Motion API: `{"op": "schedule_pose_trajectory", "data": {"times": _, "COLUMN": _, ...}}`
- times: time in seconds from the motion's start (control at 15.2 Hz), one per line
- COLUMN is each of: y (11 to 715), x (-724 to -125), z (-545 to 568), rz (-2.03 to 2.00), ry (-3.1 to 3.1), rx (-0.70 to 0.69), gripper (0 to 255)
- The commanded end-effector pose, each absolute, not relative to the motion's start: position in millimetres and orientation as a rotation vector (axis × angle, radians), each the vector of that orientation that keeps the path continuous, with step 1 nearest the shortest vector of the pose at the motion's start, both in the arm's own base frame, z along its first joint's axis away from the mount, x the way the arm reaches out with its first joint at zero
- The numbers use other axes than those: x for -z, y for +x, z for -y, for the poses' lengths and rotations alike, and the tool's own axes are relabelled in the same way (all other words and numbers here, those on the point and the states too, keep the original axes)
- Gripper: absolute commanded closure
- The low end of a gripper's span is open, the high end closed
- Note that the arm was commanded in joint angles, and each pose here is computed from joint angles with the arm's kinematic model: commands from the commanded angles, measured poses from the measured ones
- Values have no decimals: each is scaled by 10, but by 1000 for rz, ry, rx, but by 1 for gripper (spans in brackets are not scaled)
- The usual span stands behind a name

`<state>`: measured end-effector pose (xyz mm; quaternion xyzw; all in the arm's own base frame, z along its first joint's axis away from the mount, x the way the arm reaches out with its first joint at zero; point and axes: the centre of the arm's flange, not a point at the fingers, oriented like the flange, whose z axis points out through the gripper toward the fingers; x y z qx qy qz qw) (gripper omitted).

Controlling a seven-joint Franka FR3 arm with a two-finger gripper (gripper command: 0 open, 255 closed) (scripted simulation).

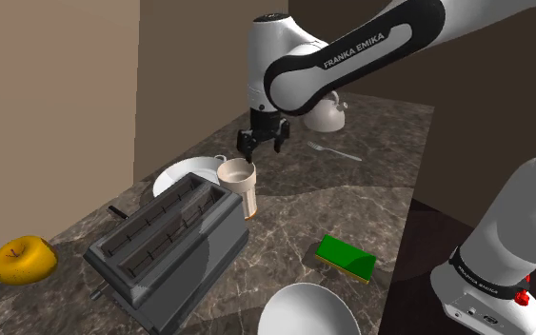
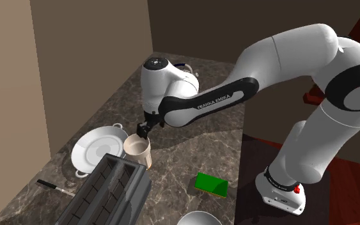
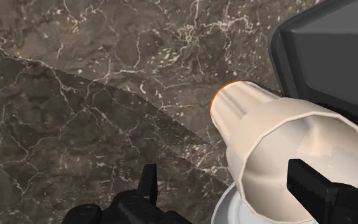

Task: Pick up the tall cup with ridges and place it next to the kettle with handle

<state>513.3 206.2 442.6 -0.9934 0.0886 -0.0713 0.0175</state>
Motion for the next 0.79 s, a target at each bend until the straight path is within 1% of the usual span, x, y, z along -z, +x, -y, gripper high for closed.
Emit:
{"op": "schedule_pose_trajectory", "data": {"times": 0.0, "y": 5305, "x": -4272, "z": -2195, "rz": -296, "ry": -3072, "rx": 222, "gripper": 0}}
{"op": "schedule_pose_trajectory", "data": {"times": 0.59, "y": 5452, "x": -3811, "z": -2287, "rz": -306, "ry": -3066, "rx": 222, "gripper": 0}}
{"op": "schedule_pose_trajectory", "data": {"times": 0.73, "y": 5452, "x": -3811, "z": -2287, "rz": -306, "ry": -3066, "rx": 222, "gripper": 0}}
